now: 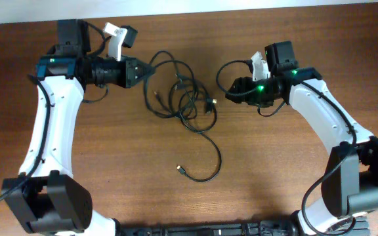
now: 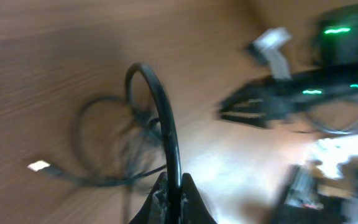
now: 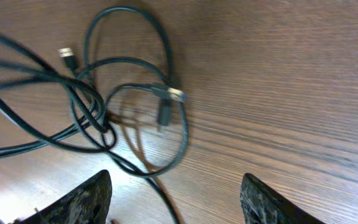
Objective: Untangle cables
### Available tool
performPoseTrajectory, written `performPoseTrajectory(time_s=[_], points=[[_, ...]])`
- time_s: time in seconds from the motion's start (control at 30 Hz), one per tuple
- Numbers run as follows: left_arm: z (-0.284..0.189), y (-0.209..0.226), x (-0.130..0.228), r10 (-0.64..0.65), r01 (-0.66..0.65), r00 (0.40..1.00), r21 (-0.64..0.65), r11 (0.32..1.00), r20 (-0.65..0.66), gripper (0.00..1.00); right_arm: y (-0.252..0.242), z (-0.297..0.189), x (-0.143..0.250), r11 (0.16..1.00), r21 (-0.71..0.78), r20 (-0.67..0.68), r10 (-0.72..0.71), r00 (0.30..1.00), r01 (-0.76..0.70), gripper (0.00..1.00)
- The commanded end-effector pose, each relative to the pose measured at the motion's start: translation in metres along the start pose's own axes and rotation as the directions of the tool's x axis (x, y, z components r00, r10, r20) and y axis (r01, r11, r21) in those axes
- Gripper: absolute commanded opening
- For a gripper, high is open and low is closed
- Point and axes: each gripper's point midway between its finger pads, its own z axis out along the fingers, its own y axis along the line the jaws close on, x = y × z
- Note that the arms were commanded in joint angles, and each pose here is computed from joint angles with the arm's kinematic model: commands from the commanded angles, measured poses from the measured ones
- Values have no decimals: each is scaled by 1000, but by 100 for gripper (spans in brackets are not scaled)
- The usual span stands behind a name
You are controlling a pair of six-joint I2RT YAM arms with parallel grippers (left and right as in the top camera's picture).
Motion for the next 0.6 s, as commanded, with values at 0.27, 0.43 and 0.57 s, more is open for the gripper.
performPoseTrajectory(time_s=[0.27,0.43,0.57], points=[[-8,-59,-20,88,-111,991,262,959,98,0,47,-7,14,937,-284,-26,-221,975,204,72],[-33,-104,-49,113,-219,966,505,835,231,0,49,-7,13,931,-296,-17,-231,973,215,72],[-34,-105,-60,116,-230,961,494,839,250,0,75,-17,12,842,-437,54,-328,943,317,74]])
